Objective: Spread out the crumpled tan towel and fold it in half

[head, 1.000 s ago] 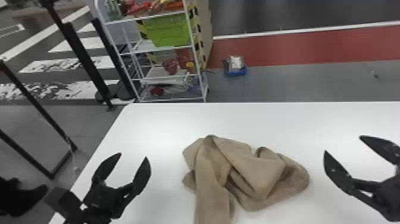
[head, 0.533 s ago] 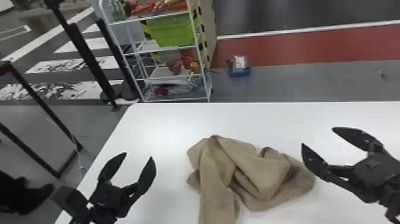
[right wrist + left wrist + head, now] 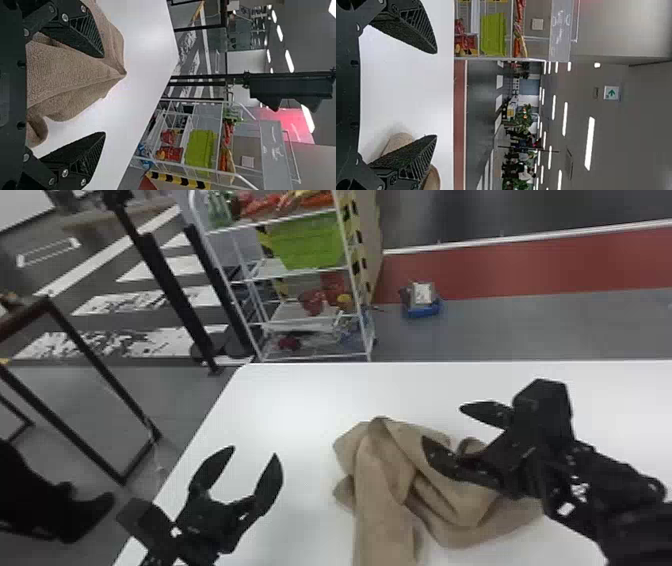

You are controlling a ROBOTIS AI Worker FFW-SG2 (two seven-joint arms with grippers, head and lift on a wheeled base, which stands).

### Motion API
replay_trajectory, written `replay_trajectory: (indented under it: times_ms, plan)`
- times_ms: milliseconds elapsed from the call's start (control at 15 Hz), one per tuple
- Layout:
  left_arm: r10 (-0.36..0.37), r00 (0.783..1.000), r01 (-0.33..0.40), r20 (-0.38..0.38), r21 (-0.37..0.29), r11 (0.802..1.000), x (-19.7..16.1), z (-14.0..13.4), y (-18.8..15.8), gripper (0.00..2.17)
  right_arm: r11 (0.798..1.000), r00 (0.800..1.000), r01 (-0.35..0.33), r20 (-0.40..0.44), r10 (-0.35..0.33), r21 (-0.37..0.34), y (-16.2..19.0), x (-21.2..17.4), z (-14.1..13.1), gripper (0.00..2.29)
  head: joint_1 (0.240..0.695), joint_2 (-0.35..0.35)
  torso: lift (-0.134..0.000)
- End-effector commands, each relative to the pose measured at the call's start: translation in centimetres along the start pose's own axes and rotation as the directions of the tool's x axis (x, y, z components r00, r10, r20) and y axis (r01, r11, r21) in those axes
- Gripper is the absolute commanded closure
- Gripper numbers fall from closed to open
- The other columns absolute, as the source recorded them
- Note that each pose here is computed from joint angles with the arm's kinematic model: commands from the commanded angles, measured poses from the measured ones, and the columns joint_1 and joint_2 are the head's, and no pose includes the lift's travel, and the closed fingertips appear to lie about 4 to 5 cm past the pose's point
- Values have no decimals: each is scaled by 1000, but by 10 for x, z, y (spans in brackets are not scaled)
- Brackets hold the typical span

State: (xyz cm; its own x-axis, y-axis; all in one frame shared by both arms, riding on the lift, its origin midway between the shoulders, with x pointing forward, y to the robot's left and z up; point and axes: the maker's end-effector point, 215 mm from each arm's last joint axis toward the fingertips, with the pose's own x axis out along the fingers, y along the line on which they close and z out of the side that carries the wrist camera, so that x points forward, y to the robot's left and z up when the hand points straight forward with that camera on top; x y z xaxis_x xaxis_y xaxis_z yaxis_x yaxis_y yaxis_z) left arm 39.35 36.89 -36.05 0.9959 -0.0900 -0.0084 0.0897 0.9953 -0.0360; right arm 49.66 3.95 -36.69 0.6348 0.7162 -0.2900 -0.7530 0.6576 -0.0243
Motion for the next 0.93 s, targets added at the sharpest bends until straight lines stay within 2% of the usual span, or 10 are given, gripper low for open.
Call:
replay_trajectory:
  times_ms: [0,133,333,600,733,867]
  plan:
    - [1,1000,-1,-2,-3,1000,0,-1,0,137,1000,999,-14,-48,14,-9,-2,24,-13,221,695,350,-124]
    - [1,1000,-1,-4,-5,1000,0,-3,-1,137,999,997,-38,-70,38,-6,-1,38,-17,282,695,350,-124]
    - [1,1000,-1,-3,-5,1000,0,-3,-1,137,993,989,-116,-93,113,-24,31,54,-19,282,695,350,-124]
    - [1,1000,-1,-5,-7,1000,0,-4,-1,137,988,973,-151,-182,143,-30,43,65,-49,343,695,350,-124]
    - [3,1000,-3,-6,-7,1000,-1,-4,0,137,988,972,-149,-187,141,-30,40,67,-50,350,695,350,-124]
    - [5,1000,-5,-5,-6,1000,-1,-4,1,137,988,972,-155,-182,148,-24,42,67,-49,586,695,350,-124]
